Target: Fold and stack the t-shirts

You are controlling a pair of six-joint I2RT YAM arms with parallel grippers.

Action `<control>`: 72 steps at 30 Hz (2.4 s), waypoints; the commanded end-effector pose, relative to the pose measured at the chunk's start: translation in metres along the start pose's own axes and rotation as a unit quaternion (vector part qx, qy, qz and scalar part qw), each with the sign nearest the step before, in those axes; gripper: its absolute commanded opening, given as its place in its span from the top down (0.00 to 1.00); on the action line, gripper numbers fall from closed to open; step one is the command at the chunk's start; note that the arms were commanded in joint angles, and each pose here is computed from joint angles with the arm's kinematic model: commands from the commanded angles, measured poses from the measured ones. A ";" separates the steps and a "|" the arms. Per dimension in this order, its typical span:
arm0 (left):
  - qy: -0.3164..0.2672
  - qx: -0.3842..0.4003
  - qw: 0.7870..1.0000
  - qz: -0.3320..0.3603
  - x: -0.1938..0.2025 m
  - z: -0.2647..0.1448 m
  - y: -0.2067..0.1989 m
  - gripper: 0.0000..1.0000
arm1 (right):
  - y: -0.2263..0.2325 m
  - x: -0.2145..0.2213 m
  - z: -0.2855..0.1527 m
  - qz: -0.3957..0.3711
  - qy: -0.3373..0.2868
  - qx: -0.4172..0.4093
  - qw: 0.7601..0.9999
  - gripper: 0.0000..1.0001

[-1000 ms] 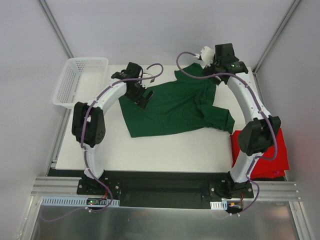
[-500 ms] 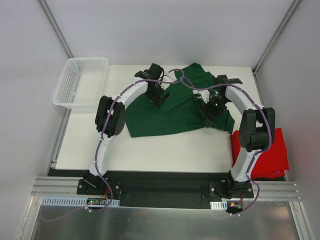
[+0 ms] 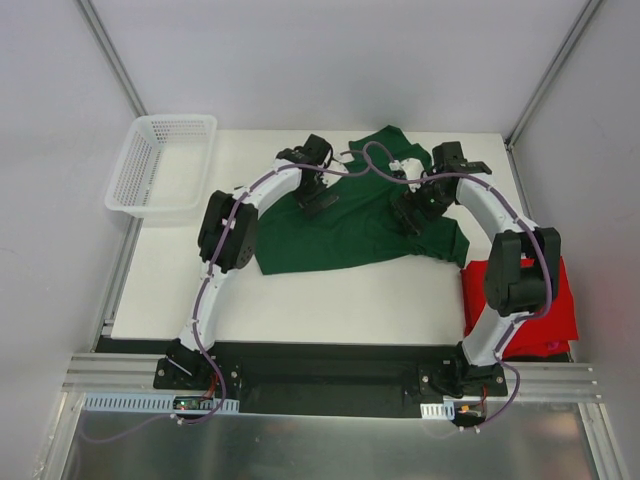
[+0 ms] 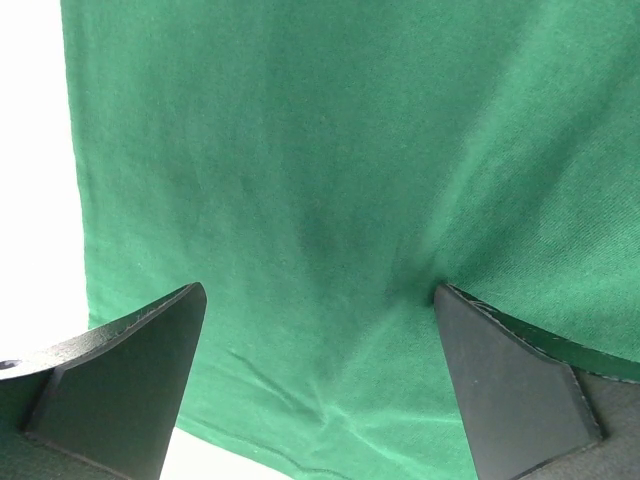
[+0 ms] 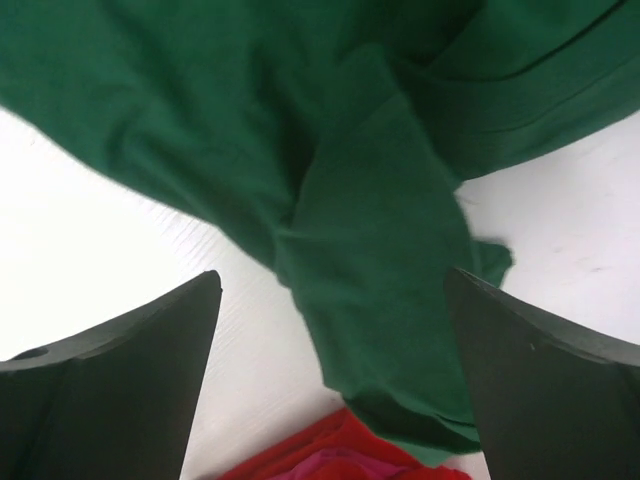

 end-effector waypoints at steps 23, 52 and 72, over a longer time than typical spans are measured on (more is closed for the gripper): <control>0.073 -0.105 0.992 0.012 0.081 -0.024 0.057 0.01 | -0.025 0.010 0.018 -0.074 0.087 0.122 0.986 0.39; 0.086 -0.149 0.984 0.036 0.102 -0.016 0.070 0.01 | -0.019 -0.041 -0.009 0.005 -0.051 0.029 0.998 0.00; 0.086 -0.192 0.977 0.038 0.107 -0.026 0.104 0.01 | -0.001 0.009 0.018 -0.008 0.065 -0.024 0.998 0.99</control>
Point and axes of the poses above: each gripper's point midway between its finger pads, its own z axis out along the fingers, its own y axis along the line the jaws close on, x = y × z, the point moved 4 cm from there along -z, back along the fingers, and after that the axes turned 3 degrees about -z, right-handed, at the moved point
